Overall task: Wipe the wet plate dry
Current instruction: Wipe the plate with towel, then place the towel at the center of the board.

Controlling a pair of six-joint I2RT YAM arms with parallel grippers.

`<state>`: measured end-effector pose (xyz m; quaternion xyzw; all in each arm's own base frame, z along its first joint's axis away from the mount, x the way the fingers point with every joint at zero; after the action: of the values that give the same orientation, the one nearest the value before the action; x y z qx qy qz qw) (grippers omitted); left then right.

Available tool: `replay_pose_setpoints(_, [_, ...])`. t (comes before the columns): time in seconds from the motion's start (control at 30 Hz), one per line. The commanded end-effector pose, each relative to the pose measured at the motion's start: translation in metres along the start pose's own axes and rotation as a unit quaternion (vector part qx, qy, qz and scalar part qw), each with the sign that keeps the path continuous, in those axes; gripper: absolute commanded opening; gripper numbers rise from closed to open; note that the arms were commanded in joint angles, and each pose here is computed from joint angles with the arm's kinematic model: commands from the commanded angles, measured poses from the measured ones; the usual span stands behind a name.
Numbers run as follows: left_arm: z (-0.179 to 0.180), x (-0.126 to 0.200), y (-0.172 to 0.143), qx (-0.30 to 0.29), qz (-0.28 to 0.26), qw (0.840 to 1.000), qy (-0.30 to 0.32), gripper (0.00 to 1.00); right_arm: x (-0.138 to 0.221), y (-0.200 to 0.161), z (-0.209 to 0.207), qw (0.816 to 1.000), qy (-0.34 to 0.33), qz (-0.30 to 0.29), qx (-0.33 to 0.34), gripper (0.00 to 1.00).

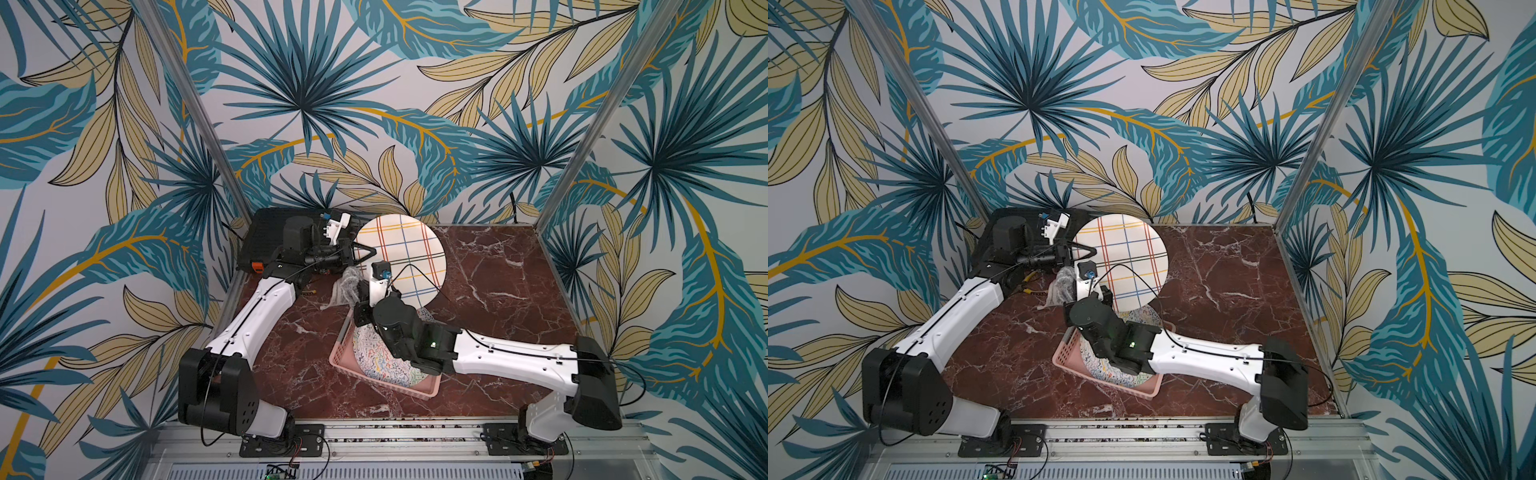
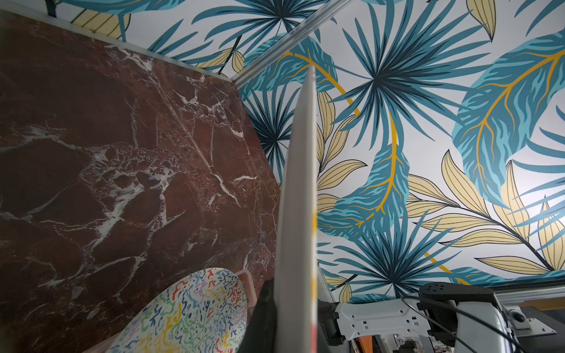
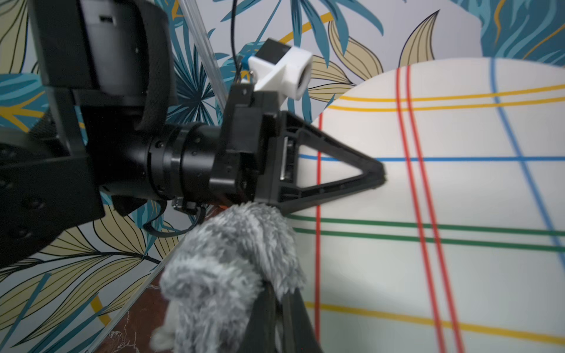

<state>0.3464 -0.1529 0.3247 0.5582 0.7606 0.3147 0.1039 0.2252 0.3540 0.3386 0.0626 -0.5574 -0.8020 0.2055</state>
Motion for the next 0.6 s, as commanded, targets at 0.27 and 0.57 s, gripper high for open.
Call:
replay_pose_setpoints(0.27, [0.006,0.009,0.002,-0.019,-0.003,1.000,0.016,0.00,0.108,0.027,-0.154,0.973,-0.207,-0.046,-0.091,0.00])
replay_pose_setpoints(0.57, [-0.005,0.015,0.007,-0.053,-0.006,0.998,0.021,0.00,0.184,-0.033,-0.272,0.909,-0.398,0.035,-0.119,0.00])
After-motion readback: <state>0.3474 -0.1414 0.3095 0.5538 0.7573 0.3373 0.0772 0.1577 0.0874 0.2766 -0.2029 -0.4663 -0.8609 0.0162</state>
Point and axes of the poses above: each gripper's point midway between its finger pads, its own x axis back along the fingers, its own z axis along the line the jaws close on, y = z × x, the point moved 6 cm from there along x, back along the fingers, and after that the axes turned 6 degrees about -x, right-handed, at the moved point
